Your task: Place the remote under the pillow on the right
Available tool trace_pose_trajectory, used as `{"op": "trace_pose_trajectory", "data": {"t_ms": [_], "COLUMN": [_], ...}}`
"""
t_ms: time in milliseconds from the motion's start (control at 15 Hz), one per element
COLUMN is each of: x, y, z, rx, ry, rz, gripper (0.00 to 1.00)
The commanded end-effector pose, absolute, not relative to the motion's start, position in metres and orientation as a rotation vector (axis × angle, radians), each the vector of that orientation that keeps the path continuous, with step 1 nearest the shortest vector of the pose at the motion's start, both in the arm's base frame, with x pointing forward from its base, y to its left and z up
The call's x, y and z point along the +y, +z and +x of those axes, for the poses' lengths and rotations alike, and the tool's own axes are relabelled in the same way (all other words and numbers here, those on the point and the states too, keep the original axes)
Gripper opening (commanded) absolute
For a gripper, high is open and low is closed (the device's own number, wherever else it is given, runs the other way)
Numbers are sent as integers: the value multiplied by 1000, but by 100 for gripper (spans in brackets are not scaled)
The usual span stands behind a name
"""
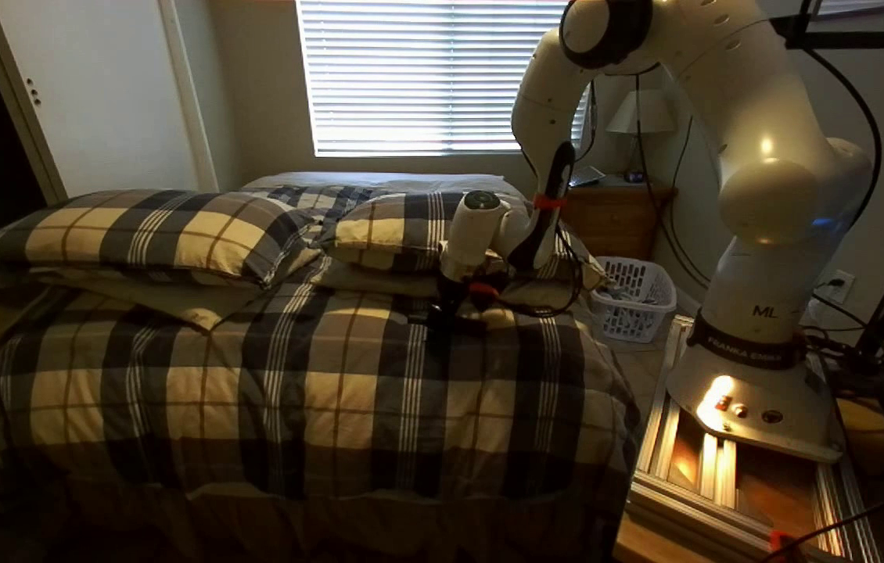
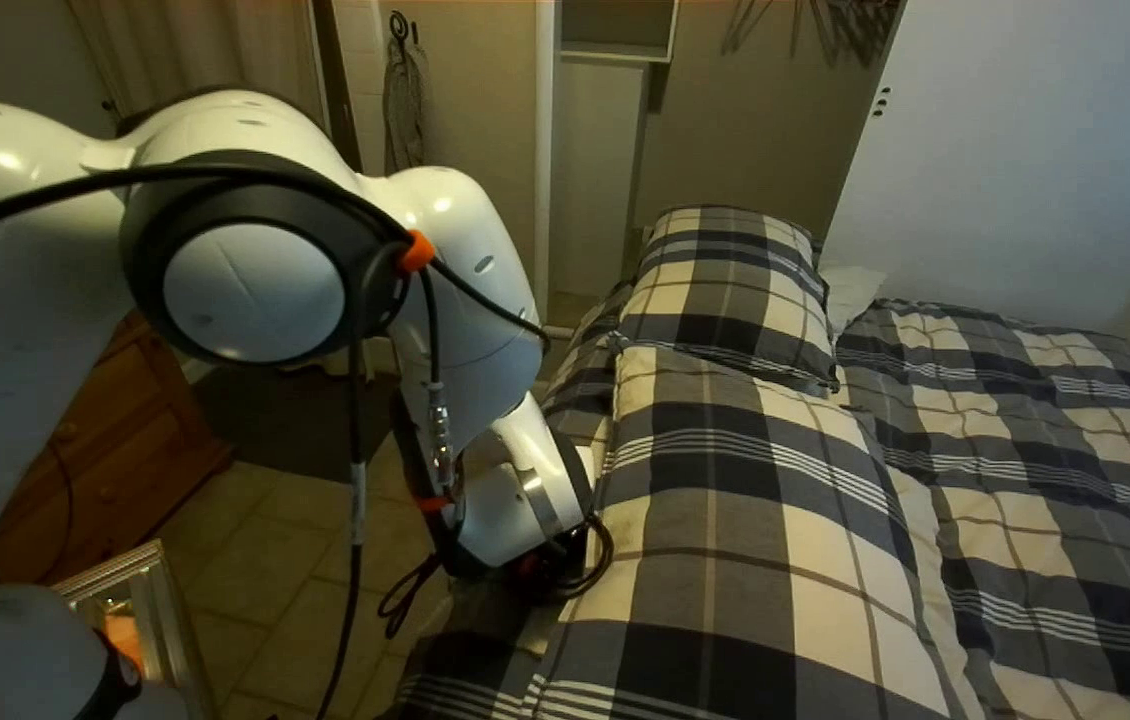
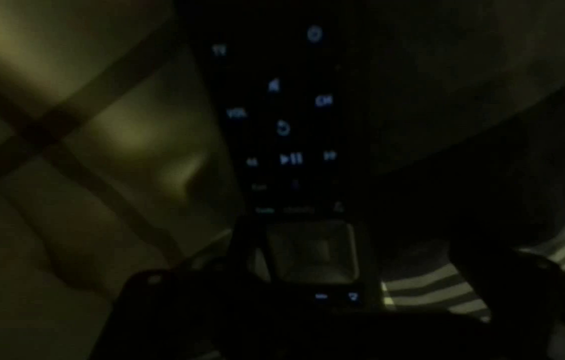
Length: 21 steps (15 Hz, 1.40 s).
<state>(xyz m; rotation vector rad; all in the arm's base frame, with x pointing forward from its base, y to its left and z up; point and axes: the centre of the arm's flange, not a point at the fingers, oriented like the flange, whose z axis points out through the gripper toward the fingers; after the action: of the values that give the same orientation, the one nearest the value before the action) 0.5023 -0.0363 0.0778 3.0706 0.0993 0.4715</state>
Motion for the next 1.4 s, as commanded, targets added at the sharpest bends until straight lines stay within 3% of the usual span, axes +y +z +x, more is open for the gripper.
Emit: {"op": "trace_pose_trajectory", "data": {"t_ms": [0,867,933,1000,1133,1333], "x": [-44,-46,-43,-41,-36,-32], "y": [81,86,86,86,85,86], "z": [508,519,519,519,520,519], "rx": [66,147,165,186,219,249], "ry": [393,412,408,403,389,361], "rz": [3127,3078,3068,3060,3042,3003], "gripper": [100,100,93,72,67,45]}}
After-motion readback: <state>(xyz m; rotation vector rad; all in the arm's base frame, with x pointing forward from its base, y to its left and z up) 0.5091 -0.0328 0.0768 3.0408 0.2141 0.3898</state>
